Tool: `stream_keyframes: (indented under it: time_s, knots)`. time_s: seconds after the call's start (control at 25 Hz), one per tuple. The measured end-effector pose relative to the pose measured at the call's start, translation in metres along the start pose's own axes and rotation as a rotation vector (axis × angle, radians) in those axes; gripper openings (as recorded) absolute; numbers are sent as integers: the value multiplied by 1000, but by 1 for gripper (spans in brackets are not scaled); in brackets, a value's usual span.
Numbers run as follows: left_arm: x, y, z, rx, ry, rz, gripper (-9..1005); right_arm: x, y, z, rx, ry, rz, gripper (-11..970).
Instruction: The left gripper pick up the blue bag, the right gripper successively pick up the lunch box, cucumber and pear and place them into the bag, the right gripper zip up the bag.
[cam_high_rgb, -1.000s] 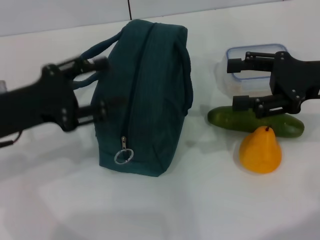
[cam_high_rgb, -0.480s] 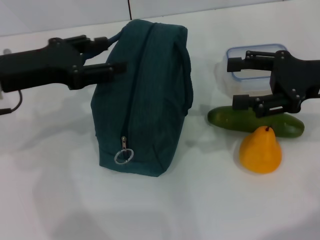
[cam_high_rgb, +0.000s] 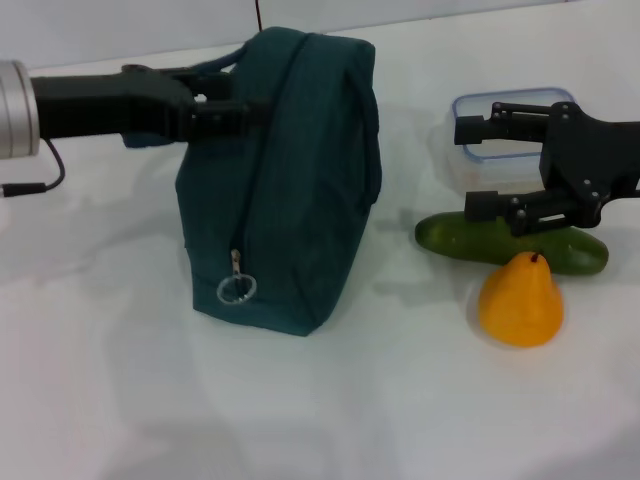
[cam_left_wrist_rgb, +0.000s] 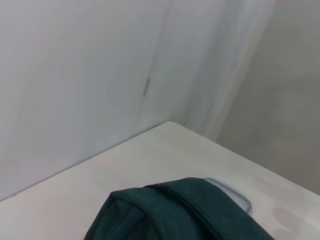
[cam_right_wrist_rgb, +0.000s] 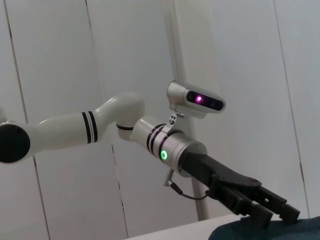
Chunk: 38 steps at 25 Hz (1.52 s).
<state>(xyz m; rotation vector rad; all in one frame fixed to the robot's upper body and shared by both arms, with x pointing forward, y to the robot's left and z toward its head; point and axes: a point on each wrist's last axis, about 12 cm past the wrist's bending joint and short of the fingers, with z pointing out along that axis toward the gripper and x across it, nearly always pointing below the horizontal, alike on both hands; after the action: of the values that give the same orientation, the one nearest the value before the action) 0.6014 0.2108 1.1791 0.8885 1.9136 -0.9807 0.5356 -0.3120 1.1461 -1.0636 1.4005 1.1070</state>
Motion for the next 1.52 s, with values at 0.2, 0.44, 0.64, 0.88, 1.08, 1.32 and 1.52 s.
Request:
stream_keyframes:
  time_s: [0.2, 0.44, 0.64, 0.88, 1.08, 1.32, 1.52]
  knots:
    - [-3, 2, 0, -21, 4, -28, 753, 1, 1, 0, 2, 0, 1, 872]
    - [-6, -1, -5, -9, -32, 3, 753, 2, 1, -1, 2, 2, 1, 872]
    - [-7, -4, -10, 2, -81, 16, 753, 2, 2, -1, 0, 3, -5, 872]
    - [-7, 0, -8, -37, -77, 9, 753, 1, 2, -2, -5, 3, -8, 871]
    - [-2, 5, -5, -68, -60, -3, 752, 1, 2, -2, -4, 3, -8, 871]
    - [0, 7, -4, -84, -19, -25, 725, 2, 2, -2, -5, 3, -8, 871]
    - [3, 9, -1, -94, 13, -60, 657, 1, 2, -2, -2, 4, -9, 871]
